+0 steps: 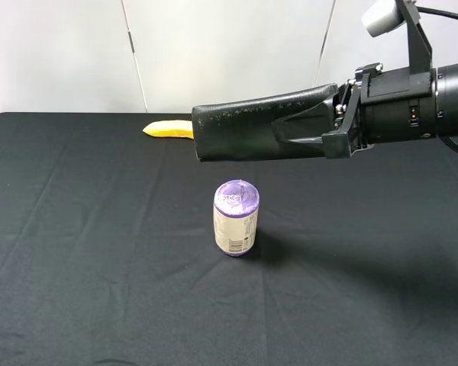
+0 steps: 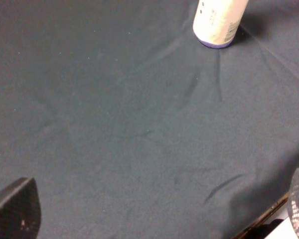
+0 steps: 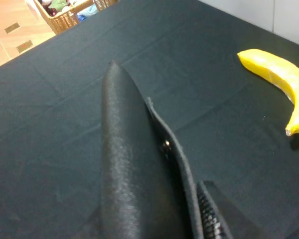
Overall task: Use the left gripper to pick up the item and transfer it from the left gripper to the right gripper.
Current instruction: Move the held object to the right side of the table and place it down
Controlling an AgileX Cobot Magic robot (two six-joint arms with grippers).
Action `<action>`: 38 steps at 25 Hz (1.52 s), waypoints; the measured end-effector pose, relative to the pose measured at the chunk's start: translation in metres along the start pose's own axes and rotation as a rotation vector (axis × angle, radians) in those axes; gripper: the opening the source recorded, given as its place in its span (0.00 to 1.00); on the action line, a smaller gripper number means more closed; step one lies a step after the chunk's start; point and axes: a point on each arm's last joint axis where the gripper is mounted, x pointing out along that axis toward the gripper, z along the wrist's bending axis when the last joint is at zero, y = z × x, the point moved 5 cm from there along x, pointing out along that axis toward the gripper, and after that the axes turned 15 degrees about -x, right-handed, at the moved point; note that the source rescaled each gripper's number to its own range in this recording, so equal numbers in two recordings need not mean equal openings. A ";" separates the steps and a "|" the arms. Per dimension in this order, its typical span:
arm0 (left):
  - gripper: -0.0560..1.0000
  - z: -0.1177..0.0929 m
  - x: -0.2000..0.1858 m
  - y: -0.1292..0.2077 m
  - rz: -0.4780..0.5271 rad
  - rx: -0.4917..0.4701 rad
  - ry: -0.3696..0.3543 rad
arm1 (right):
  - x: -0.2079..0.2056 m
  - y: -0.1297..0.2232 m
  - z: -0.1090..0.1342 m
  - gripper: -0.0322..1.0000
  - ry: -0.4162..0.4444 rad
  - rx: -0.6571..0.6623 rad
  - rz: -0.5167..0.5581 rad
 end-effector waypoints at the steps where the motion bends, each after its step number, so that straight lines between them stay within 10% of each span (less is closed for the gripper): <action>1: 0.98 0.000 0.000 0.000 0.000 0.001 -0.001 | 0.000 0.000 0.000 0.03 0.000 0.000 0.000; 11: 0.98 0.006 -0.001 -0.001 -0.049 -0.114 -0.144 | -0.001 0.003 -0.012 0.03 0.084 0.001 0.025; 27: 0.98 0.023 -0.009 -0.001 -0.199 -0.461 -0.572 | -0.047 0.038 -0.098 0.03 0.802 -0.003 0.267; 38: 0.98 0.023 -0.014 0.002 -0.250 -0.494 -0.634 | -0.053 0.105 -0.078 0.03 0.831 0.105 0.435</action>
